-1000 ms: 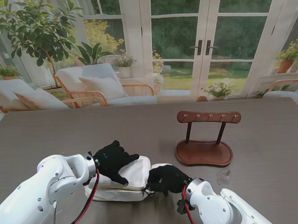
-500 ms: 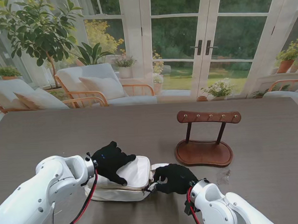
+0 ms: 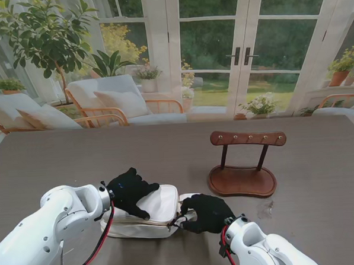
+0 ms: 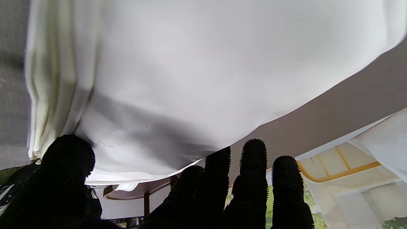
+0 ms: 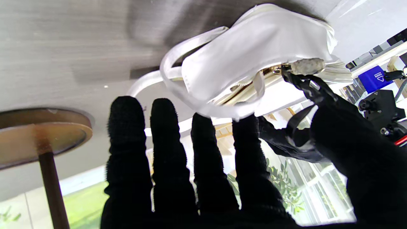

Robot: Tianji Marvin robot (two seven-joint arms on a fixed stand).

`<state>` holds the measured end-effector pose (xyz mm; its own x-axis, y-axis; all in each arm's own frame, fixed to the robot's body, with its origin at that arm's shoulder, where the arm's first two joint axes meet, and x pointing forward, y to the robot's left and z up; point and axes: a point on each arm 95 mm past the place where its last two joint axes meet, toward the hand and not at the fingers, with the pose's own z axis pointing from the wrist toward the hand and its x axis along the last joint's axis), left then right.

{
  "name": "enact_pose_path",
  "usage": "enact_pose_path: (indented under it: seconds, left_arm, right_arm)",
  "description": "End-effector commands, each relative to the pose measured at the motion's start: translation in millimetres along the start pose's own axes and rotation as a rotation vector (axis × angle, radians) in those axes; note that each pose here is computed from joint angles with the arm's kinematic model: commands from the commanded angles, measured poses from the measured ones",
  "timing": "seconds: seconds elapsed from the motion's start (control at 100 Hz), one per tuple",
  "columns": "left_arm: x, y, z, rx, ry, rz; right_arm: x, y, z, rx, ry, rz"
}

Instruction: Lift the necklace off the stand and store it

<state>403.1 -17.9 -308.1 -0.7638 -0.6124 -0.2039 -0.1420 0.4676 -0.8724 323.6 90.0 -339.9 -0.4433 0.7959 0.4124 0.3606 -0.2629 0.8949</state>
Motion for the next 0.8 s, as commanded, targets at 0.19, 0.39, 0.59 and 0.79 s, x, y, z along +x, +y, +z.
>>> enact_pose_path:
  seconds: [0.19,0.39,0.59,0.79]
  left_arm:
    - [-1.6,21.5,-3.8,-0.087,-0.013,-0.005]
    - [-1.8,21.7,-3.0,-0.09,-0.012,-0.005]
    - [-1.1,22.5,0.0,-0.096,0.0,-0.003]
    - [0.3,22.6,0.3,-0.098,0.009,0.002]
  right_arm:
    - [-1.0,-11.9,0.3,0.011,0.005,-0.022]
    - [0.1,-18.6,6.3,-0.026,-0.008,-0.004]
    - [2.0,-22.3,10.9,-0.051,-0.019,0.04]
    - [5.7,-24.5,16.2,-0.115,-0.035,0.076]
